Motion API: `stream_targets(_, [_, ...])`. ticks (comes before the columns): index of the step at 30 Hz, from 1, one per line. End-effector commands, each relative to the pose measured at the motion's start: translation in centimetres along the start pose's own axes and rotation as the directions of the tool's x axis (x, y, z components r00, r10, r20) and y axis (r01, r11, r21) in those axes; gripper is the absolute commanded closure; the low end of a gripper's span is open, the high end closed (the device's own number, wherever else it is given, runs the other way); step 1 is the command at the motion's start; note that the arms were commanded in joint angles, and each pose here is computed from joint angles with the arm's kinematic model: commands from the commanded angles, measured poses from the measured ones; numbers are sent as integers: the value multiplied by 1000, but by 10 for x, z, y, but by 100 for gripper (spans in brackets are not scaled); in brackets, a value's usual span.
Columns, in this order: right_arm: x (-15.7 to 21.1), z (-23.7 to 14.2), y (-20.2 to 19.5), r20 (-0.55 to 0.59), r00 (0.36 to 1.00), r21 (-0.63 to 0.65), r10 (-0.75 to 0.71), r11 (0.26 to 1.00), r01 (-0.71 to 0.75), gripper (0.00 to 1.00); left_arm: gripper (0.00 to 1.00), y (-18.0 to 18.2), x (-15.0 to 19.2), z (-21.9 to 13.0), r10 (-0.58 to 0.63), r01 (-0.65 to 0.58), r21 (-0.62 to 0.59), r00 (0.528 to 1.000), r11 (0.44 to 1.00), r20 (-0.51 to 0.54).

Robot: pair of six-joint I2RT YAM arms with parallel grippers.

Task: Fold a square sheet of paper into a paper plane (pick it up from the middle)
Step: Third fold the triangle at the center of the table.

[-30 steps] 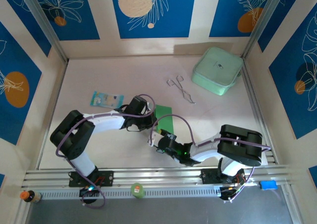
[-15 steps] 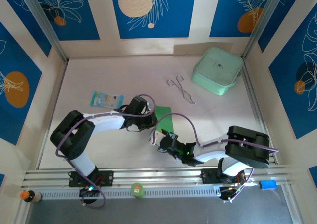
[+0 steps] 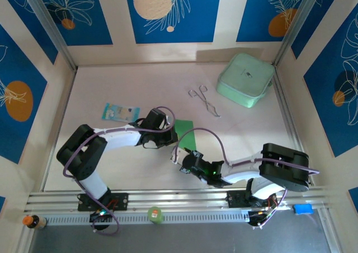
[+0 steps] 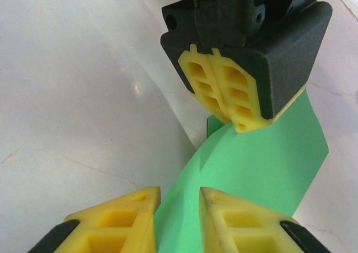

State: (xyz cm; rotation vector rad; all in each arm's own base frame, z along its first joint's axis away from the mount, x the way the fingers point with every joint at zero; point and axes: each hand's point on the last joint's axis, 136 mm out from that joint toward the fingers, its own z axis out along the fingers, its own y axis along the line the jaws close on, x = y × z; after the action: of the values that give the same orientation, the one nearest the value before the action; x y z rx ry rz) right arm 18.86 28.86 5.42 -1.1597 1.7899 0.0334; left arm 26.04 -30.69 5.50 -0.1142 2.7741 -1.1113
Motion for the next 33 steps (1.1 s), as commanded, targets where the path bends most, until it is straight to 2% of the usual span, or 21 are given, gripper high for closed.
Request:
stream_targets(1, [-3, -4, 0, 22, 999, -21, 40, 999, -40, 77, 99, -2, 0, -8, -4, 4, 9, 1000, 1000, 0])
stream_targets(22, [-3, -4, -4, 9, 994, -50, 108, 993, -107, 97, 98, -1, -1, -8, -8, 8, 5, 1000, 1000, 3])
stream_targets(25, [-3, -6, -3, -2, 987, -90, 162, 983, -162, 100, 88, 0, -1, -10, -4, 4, -2, 1000, 1000, 10])
stream_targets(29, [-2, -9, 5, -70, 963, -206, 262, 940, -271, 100, 60, 4, -8, -22, 13, -10, -59, 998, 998, 59])
stream_targets(31, [-2, -11, 10, -101, 944, -266, 315, 906, -331, 100, 50, 9, -12, -31, 25, -15, -104, 995, 994, 92])
stream_targets(33, [-3, -14, 11, -141, 917, -316, 372, 861, -398, 100, 44, 12, -16, -41, 40, -23, -146, 992, 989, 121])
